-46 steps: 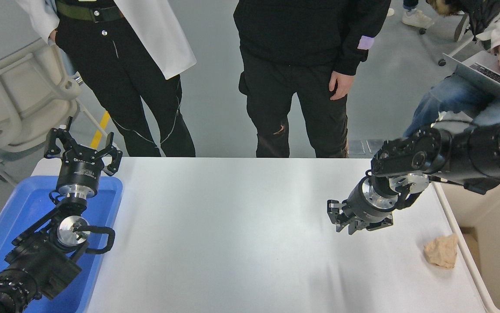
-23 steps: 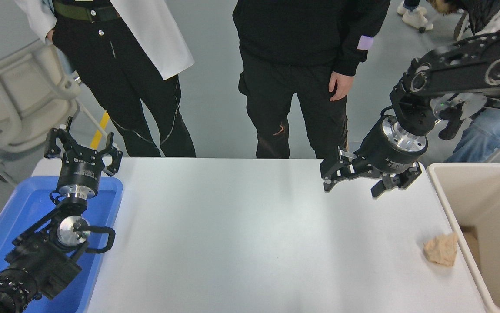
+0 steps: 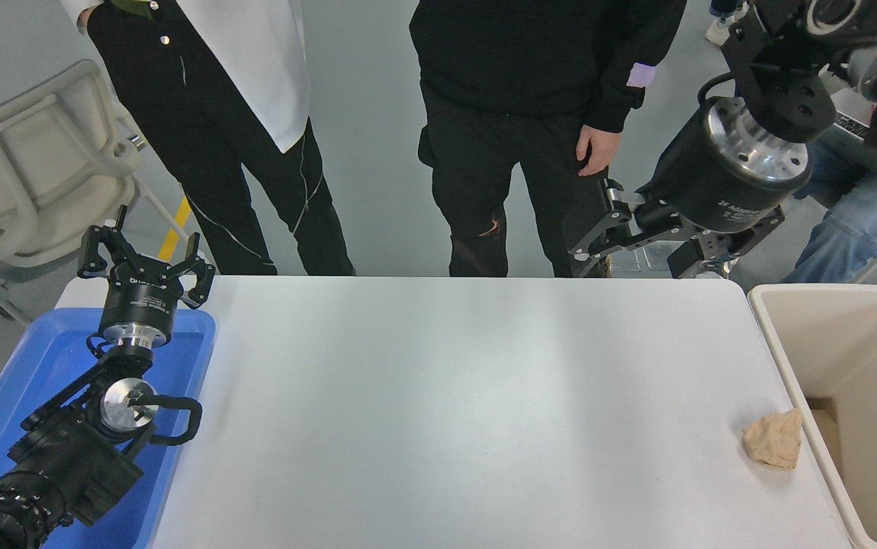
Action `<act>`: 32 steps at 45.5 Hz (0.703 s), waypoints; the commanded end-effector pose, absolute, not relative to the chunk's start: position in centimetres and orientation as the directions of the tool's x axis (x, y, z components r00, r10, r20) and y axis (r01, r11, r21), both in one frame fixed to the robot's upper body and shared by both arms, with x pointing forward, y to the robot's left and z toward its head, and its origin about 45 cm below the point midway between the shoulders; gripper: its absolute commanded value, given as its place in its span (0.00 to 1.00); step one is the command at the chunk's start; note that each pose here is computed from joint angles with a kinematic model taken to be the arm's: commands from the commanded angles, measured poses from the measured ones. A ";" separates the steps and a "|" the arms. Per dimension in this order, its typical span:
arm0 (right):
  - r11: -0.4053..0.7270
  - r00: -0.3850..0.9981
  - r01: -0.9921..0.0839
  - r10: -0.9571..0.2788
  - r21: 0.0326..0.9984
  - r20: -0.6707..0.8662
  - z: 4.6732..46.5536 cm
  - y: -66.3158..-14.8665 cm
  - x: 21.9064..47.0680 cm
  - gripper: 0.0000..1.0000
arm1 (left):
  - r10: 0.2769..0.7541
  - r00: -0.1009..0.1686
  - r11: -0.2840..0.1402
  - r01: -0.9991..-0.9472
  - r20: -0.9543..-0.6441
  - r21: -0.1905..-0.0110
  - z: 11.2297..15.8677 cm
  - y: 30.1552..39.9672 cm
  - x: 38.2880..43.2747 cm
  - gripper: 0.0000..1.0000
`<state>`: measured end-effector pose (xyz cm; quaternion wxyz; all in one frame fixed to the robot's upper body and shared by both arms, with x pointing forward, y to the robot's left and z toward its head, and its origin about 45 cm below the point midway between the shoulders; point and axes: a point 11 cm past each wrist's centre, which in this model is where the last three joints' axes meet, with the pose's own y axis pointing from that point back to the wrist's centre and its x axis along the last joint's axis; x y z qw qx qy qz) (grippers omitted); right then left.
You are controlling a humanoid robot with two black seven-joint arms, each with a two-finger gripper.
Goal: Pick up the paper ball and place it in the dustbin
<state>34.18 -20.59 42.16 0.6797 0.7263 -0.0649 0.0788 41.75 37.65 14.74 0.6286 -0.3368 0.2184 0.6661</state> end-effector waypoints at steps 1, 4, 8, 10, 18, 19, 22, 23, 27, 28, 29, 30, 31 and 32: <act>0.110 0.987 -0.107 -0.110 0.988 0.119 38.5 -28.8 33.9 1.00 | 0.691 0.018 -0.114 -0.984 -0.722 -0.134 14.78 37.63 41.78 0.99; 0.140 0.981 -0.094 -0.158 0.986 0.116 36.4 -31.6 33.7 1.00 | 0.690 0.017 -0.115 -0.984 -0.723 -0.132 14.72 37.66 41.73 0.99; 0.185 0.976 -0.081 -0.185 0.979 0.116 33.6 -34.8 33.5 1.00 | 0.690 0.016 -0.115 -0.985 -0.724 -0.132 14.72 37.67 41.74 0.99; 0.200 0.973 -0.072 -0.202 0.977 0.113 32.2 -36.2 33.4 1.00 | 0.690 0.017 -0.114 -0.985 -0.723 -0.131 14.71 37.65 41.74 0.99; 0.235 0.928 -0.124 -0.315 0.964 0.197 26.8 -41.4 33.6 1.00 | 0.690 0.017 -0.114 -0.985 -0.723 -0.131 14.71 37.65 41.74 0.99; 0.241 0.920 -0.136 -0.329 0.961 0.213 25.8 -42.0 33.6 1.00 | 0.690 0.018 -0.115 -0.984 -0.723 -0.134 14.78 37.65 41.78 0.99; 0.261 0.897 -0.162 -0.362 0.952 0.252 23.2 -43.8 33.0 1.00 | 0.690 0.018 -0.114 -0.985 -0.723 -0.133 14.77 37.63 41.79 0.99; 0.263 0.892 -0.164 -0.372 0.951 0.257 22.4 -44.1 32.7 1.00 | 0.690 0.018 -0.115 -0.984 -0.723 -0.134 14.78 37.64 41.78 0.99; 0.271 0.885 -0.160 -0.385 0.949 0.260 19.7 -44.9 31.8 1.00 | 0.690 0.018 -0.115 -0.984 -0.723 -0.134 14.78 37.65 41.78 0.99; 0.277 0.885 -0.161 -0.384 0.947 0.263 19.3 -45.2 31.7 1.00 | 0.690 0.019 -0.113 -0.985 -0.724 -0.134 14.80 37.59 41.80 0.99; 0.284 0.886 -0.159 -0.381 0.946 0.263 18.8 -45.5 31.6 1.00 | 0.690 0.017 -0.115 -0.984 -0.723 -0.132 14.72 37.66 41.73 0.99; 0.291 0.888 -0.155 -0.378 0.944 0.263 18.2 -45.8 31.5 1.00 | 0.690 0.017 -0.114 -0.985 -0.723 -0.131 14.71 37.65 41.74 0.99; 0.299 0.889 -0.149 -0.377 0.942 0.261 17.6 -46.2 31.3 1.00 | 0.690 0.018 -0.114 -0.985 -0.723 -0.133 14.77 37.63 41.79 0.99; 0.302 0.889 -0.147 -0.378 0.942 0.259 17.1 -46.4 31.1 1.00 | 0.690 0.018 -0.116 -0.984 -0.724 -0.134 14.80 37.67 41.79 0.99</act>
